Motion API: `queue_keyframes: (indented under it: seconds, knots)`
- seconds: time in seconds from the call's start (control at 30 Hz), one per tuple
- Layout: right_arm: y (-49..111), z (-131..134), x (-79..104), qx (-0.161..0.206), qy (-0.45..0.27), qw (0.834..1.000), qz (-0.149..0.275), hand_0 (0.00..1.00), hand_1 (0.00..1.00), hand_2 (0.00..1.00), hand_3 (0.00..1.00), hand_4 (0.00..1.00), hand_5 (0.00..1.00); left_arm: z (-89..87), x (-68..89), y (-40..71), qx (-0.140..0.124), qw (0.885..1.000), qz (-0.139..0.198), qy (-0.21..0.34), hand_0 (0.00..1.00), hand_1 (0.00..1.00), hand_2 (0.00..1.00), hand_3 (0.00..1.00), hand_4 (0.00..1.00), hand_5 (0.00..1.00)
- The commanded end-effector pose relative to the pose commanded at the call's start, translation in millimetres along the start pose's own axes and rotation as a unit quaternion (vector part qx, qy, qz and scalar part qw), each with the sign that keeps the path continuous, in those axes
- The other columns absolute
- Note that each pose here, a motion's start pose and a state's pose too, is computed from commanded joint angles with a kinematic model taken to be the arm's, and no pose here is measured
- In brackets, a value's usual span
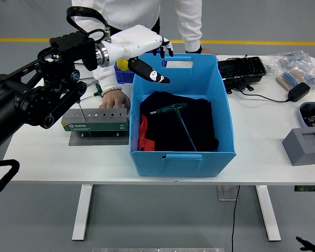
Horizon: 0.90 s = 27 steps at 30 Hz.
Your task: Lift tool from toolbox,place it in box,lift tool from toolbox,place it in box
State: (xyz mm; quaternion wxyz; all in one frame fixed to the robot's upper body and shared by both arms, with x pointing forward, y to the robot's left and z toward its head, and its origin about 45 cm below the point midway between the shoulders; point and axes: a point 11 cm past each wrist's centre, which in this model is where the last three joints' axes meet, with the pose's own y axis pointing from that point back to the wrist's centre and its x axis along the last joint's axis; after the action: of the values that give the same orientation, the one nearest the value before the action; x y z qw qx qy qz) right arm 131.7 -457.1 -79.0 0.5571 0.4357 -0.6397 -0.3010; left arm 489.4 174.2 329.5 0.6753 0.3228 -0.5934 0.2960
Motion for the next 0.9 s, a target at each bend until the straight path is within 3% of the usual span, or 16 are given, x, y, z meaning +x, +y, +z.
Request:
queue_keyframes:
  seconds: [0.1,0.2,0.23,0.27,0.37,0.6,0.67,0.9]
  knots:
    - [0.0,1.1,-0.8,0.0,0.001,1.0,0.0,0.633,0.596,0.664,0.541,0.783,0.657,-32.6,-2.2,24.3,0.042,0.999,0.01,0.006,0.377,0.436,0.512,0.665,0.949,0.719]
    - [0.0,1.9,-1.3,0.0,-0.002,1.0,0.0,0.633,0.596,0.664,0.541,0.783,0.657,-53.6,-13.0,44.2,0.06,0.998,0.0,-0.011,0.377,0.436,0.512,0.665,0.949,0.719]
    - [0.0,2.2,-1.4,0.0,-0.003,1.0,0.0,0.633,0.596,0.664,0.541,0.783,0.657,-59.9,-20.7,51.6,0.057,0.998,-0.014,-0.022,0.377,0.436,0.512,0.665,0.949,0.719]
    - [0.0,2.1,-1.4,0.0,-0.003,1.0,0.0,0.629,0.598,0.664,0.541,0.783,0.657,-64.1,-26.3,57.1,0.052,0.998,-0.026,-0.033,0.482,0.574,0.629,0.662,0.947,0.71]
    - [0.0,1.1,-1.3,0.001,-0.003,1.0,0.001,0.629,0.598,0.664,0.541,0.783,0.657,-70.8,-42.6,69.2,0.034,0.996,-0.064,-0.06,0.482,0.574,0.629,0.662,0.947,0.71]
    - [0.0,-0.2,-1.2,0.002,-0.004,1.0,0.001,0.629,0.601,0.664,0.541,0.782,0.657,-76.9,-72.3,84.4,0.008,0.983,-0.143,-0.112,0.524,0.605,0.642,0.614,0.946,0.706]
    - [0.1,-0.5,-1.3,0.002,-0.004,1.0,0.001,0.629,0.601,0.664,0.541,0.783,0.656,-78.8,-77.1,86.3,0.004,0.979,-0.159,-0.128,0.527,0.605,0.631,0.568,0.948,0.703]
    - [0.1,-0.9,-1.3,0.002,-0.005,1.0,0.001,0.63,0.601,0.664,0.541,0.783,0.657,-83.1,-87.0,87.1,-0.002,0.968,-0.193,-0.159,0.53,0.597,0.622,0.547,0.948,0.703]
